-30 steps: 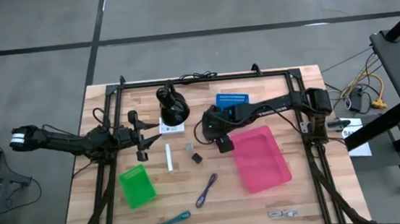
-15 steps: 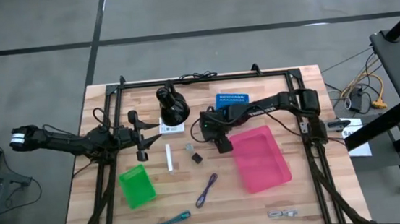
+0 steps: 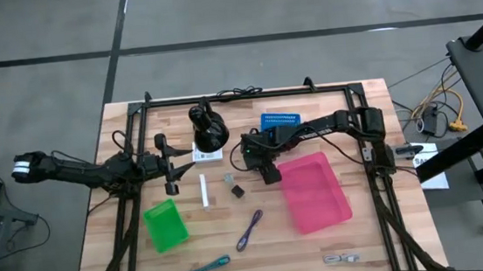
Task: Pick and place items into bin
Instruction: Put the black charger cable into the pink bin
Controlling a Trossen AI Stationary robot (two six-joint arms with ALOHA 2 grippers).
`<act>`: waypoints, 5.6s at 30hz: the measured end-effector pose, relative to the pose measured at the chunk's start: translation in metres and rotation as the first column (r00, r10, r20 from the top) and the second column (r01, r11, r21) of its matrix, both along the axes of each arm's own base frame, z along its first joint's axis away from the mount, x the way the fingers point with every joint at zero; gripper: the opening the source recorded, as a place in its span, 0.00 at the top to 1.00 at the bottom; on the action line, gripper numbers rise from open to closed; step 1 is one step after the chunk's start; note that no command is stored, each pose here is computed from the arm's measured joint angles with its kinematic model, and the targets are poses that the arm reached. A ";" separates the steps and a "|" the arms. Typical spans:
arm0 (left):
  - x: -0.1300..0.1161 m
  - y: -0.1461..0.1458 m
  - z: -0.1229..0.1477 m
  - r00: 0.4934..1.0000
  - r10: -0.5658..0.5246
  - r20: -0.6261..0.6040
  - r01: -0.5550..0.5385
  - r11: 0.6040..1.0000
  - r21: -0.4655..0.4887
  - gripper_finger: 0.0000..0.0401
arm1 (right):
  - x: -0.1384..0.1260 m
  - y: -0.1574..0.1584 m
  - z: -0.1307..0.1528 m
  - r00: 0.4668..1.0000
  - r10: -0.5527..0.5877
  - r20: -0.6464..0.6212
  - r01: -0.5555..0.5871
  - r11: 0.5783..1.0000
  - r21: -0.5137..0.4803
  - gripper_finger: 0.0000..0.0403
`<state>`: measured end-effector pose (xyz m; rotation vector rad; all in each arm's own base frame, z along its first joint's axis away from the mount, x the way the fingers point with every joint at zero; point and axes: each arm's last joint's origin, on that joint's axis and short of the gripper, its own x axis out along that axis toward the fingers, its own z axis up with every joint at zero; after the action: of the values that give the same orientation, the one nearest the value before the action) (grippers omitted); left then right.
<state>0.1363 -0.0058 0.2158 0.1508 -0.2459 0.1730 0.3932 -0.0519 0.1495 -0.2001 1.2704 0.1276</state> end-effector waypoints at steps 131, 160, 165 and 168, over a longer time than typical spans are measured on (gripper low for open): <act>0.000 0.000 0.000 1.000 0.000 -0.001 0.000 1.000 0.000 0.61 | -0.025 0.008 0.087 0.980 -0.016 0.197 0.018 1.000 -0.008 0.98; 0.000 0.000 0.000 1.000 0.000 -0.001 0.000 1.000 0.000 0.61 | -0.044 0.013 0.123 0.962 -0.008 0.271 0.013 1.000 -0.016 0.98; 0.000 0.000 0.000 1.000 0.000 -0.001 0.000 1.000 0.000 0.61 | -0.051 0.015 0.131 0.960 -0.004 0.278 0.009 1.000 -0.017 0.98; 0.000 0.000 0.000 1.000 0.000 -0.001 0.000 1.000 0.000 0.61 | -0.054 0.016 0.138 0.954 -0.019 0.301 0.023 1.000 -0.009 0.98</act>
<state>0.1364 -0.0058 0.2157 0.1506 -0.2450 0.1731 0.3390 -0.0356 0.2876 -0.2077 0.9694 0.0679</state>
